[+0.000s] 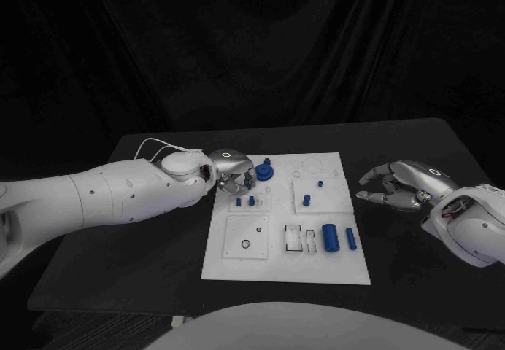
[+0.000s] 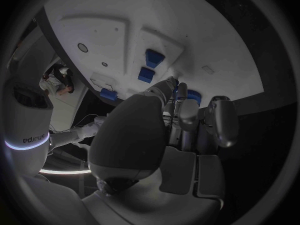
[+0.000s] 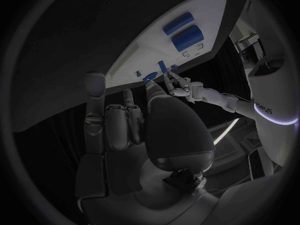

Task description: Assemble the parts on the task board

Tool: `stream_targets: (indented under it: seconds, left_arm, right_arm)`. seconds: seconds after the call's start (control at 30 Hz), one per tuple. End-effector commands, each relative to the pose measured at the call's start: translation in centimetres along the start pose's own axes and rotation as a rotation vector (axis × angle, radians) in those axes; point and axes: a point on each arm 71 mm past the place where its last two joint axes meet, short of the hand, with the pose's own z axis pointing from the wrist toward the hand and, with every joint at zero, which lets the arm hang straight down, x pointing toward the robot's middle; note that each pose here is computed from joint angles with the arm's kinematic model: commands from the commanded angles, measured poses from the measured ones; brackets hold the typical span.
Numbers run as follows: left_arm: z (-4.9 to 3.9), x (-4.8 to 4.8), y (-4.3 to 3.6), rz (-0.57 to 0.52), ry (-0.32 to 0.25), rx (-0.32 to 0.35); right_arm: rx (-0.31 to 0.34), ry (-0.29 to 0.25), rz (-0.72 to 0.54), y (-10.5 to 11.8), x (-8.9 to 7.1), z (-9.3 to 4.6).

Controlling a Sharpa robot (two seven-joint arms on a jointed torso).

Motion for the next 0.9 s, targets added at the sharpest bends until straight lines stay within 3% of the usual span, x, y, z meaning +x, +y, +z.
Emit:
stream_targets:
  seconds: [0.03,0.5,0.9]
  left_arm:
    - [0.16,0.22,-0.25,-0.004,0.013,0.008]
    - [0.13,0.58,0.01,-0.008,0.039,-0.014]
    - [-0.74,0.17,0.94,0.004,-0.035,-0.021]
  right_arm:
    - [0.01,0.006,0.0,0.0,0.1,-0.1]
    - [0.012,0.009,0.001,0.0,0.1,-0.1]
    - [0.016,0.007,0.0,-0.2,0.1,-0.2]
